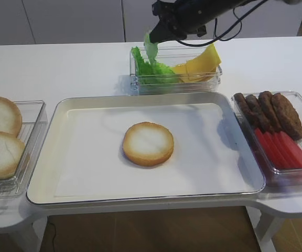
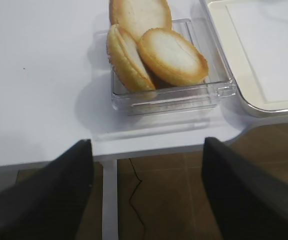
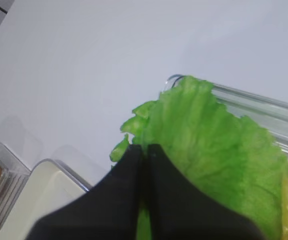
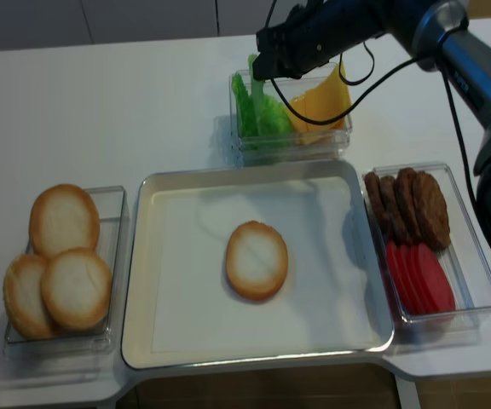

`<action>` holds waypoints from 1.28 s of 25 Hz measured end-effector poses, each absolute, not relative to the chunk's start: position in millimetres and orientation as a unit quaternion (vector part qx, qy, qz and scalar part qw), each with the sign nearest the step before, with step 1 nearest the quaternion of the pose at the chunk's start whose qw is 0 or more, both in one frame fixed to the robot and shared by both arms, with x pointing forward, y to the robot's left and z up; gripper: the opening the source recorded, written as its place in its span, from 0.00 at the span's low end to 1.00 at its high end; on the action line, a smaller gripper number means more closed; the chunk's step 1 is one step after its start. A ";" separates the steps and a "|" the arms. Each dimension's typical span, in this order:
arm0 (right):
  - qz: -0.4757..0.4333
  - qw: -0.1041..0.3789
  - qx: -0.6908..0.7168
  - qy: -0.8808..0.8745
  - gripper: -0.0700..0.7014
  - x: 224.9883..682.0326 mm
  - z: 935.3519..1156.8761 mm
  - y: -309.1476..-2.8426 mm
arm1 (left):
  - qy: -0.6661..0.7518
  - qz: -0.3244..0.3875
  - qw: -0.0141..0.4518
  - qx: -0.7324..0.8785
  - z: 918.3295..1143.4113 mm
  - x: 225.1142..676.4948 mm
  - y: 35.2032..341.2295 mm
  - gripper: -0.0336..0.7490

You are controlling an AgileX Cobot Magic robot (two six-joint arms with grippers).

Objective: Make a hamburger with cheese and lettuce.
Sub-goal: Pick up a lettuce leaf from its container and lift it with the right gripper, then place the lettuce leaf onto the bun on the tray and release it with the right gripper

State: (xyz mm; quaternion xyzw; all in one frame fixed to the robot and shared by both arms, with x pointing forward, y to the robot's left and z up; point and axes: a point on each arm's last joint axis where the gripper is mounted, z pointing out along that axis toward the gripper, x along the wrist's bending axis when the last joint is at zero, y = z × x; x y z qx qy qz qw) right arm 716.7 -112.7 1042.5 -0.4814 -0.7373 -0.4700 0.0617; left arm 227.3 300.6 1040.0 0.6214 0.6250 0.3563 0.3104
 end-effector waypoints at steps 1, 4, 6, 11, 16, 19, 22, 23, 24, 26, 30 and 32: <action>-0.469 0.061 -0.481 -0.738 0.11 716.7 1043.7 -114.7 | 0.625 0.356 0.310 0.621 1040.0 227.3 300.6 0.67; -0.470 0.058 -0.478 -0.740 0.11 714.1 1053.3 -120.8 | 0.625 0.356 0.310 0.621 1040.0 227.3 300.6 0.67; -0.471 0.056 -0.472 -0.743 0.11 711.0 1061.8 -123.8 | 0.625 0.356 0.310 0.621 1040.0 227.3 300.6 0.67; -0.468 0.046 -0.452 -0.758 0.11 697.9 1085.9 -126.9 | 0.625 0.356 0.310 0.621 1040.0 227.3 300.6 0.67; -0.461 0.040 -0.431 -0.775 0.11 681.6 1110.9 -130.6 | 0.625 0.357 0.311 0.621 1040.0 227.3 300.6 0.67; -0.446 0.025 -0.434 -0.782 0.11 671.8 1125.4 -135.9 | 0.625 0.357 0.311 0.621 1040.0 227.3 300.6 0.67; -0.437 0.003 -0.439 -0.785 0.11 657.5 1144.3 -142.8 | 0.625 0.357 0.311 0.621 1040.0 227.3 300.6 0.67; -0.436 0.001 -0.442 -0.784 0.11 652.2 1148.2 -144.6 | 0.625 0.357 0.311 0.621 1040.0 227.3 300.6 0.67; -0.435 -0.002 -0.441 -0.785 0.11 645.1 1153.6 -146.7 | 0.625 0.357 0.311 0.621 1040.0 227.3 300.6 0.67; -0.433 -0.001 -0.442 -0.786 0.11 631.7 1160.6 -150.1 | 0.625 0.357 0.311 0.621 1040.0 227.3 300.6 0.67; -0.420 0.012 -0.447 -0.790 0.11 604.4 1163.3 -156.6 | 0.625 0.357 0.311 0.621 1040.0 227.3 300.6 0.67; -0.412 0.020 -0.452 -0.791 0.11 590.9 1161.3 -160.0 | 0.625 0.357 0.311 0.621 1040.0 227.3 300.6 0.67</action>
